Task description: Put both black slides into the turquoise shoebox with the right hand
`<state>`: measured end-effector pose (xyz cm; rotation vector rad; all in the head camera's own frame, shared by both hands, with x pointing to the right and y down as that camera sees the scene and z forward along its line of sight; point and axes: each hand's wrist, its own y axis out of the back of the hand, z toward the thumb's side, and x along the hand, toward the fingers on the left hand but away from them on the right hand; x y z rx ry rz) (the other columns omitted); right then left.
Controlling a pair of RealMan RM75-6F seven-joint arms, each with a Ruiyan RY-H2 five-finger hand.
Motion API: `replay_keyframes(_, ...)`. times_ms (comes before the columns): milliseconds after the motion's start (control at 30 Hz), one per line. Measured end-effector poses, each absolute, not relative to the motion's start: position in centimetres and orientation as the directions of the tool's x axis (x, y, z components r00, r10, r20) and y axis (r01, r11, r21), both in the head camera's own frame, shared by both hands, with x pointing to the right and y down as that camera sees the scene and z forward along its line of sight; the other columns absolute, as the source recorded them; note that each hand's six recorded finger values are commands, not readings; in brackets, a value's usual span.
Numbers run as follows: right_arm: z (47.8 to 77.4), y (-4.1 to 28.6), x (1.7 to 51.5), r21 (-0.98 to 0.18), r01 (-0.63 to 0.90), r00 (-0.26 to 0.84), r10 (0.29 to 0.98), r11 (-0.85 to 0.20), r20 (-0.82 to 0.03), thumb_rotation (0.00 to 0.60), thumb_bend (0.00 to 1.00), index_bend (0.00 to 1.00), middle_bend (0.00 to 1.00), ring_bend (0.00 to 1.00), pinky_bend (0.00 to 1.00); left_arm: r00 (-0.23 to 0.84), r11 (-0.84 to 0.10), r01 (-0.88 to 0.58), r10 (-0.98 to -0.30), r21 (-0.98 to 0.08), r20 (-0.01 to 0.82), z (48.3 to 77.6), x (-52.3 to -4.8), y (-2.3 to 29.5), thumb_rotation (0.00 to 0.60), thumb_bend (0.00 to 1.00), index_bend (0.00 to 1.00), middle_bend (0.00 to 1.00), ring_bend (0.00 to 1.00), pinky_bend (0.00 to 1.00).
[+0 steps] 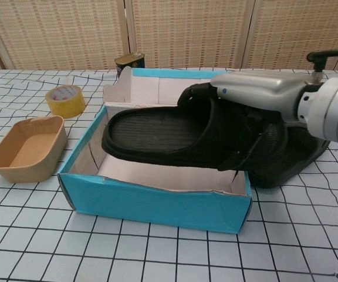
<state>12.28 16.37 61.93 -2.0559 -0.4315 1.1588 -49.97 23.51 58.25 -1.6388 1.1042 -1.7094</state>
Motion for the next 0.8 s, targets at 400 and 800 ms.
replay_keyframes(400, 63.7, 16.9, 9.0, -0.708, -0.094, 0.534, 0.565, -0.700, -0.629, 0.600, 0.04, 0.53, 0.46, 0.31, 0.36, -0.139, -0.535, -0.164, -0.819, -0.829, 0.556, 58.3, -50.2, 23.5, 0.600, 0.36, 0.13, 0.04, 0.09, 0.30)
replay_keyframes(800, 65.8, 16.8, 9.2, -0.688, -0.095, 0.512, 0.557, -0.720, -0.654, 0.600, 0.04, 0.53, 0.46, 0.31, 0.36, -0.140, -0.542, -0.162, -0.815, -0.825, 0.563, 58.5, -50.2, 23.5, 0.600, 0.36, 0.13, 0.04, 0.09, 0.30)
